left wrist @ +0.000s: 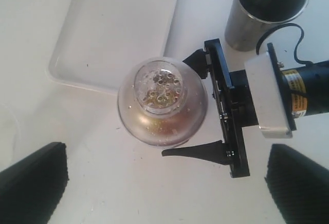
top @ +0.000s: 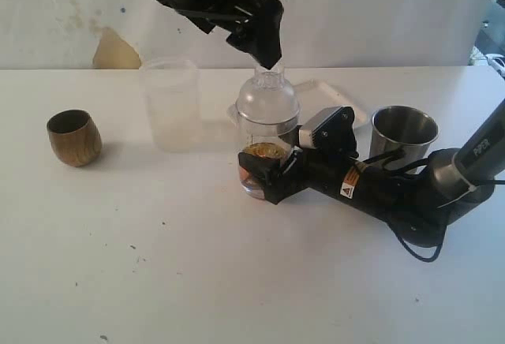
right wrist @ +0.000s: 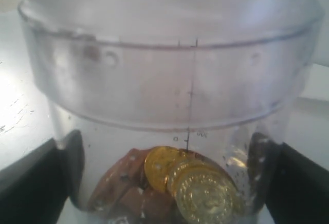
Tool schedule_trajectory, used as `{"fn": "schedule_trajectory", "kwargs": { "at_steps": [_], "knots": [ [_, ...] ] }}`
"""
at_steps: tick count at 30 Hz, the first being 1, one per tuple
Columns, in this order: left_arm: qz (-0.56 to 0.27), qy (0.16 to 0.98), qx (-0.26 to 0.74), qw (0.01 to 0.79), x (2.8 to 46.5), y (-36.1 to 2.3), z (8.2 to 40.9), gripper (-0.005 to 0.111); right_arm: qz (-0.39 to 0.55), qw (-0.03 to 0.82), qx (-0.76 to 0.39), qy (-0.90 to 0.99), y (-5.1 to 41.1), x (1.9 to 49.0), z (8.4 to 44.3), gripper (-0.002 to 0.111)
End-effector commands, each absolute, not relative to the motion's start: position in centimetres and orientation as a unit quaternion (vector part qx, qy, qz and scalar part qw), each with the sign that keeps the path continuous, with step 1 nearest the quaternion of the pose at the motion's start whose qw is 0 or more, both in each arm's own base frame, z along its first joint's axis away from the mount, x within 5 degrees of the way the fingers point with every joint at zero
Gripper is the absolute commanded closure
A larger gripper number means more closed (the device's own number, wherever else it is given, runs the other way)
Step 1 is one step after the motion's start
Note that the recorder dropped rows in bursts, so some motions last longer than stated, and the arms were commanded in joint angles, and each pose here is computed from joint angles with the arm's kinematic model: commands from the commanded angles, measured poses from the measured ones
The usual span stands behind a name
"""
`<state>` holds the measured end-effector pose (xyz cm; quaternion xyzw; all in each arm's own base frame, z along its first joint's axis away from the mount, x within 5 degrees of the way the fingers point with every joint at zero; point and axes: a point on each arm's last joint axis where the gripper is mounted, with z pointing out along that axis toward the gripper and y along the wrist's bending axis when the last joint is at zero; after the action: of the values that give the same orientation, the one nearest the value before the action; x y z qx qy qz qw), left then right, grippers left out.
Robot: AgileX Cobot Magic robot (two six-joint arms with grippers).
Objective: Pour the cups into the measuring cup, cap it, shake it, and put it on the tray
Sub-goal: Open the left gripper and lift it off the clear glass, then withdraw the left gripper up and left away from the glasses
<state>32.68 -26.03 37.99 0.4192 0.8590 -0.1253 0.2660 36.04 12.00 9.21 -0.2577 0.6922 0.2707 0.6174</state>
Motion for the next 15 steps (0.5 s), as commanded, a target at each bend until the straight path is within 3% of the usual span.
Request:
{"fn": "schedule_trajectory", "kwargs": {
  "at_steps": [1, 15],
  "knots": [
    [-0.129, 0.859, 0.411, 0.277, 32.01, -25.41, 39.15, 0.002, 0.282, 0.621, -0.25, 0.687, 12.05, 36.0, 9.4, 0.108],
    [-0.116, 0.862, 0.401, 0.288, 31.79, -24.84, 39.9, 0.002, 0.282, 0.621, -0.25, 0.687, 12.05, 36.0, 9.4, 0.078]
  ]
}}
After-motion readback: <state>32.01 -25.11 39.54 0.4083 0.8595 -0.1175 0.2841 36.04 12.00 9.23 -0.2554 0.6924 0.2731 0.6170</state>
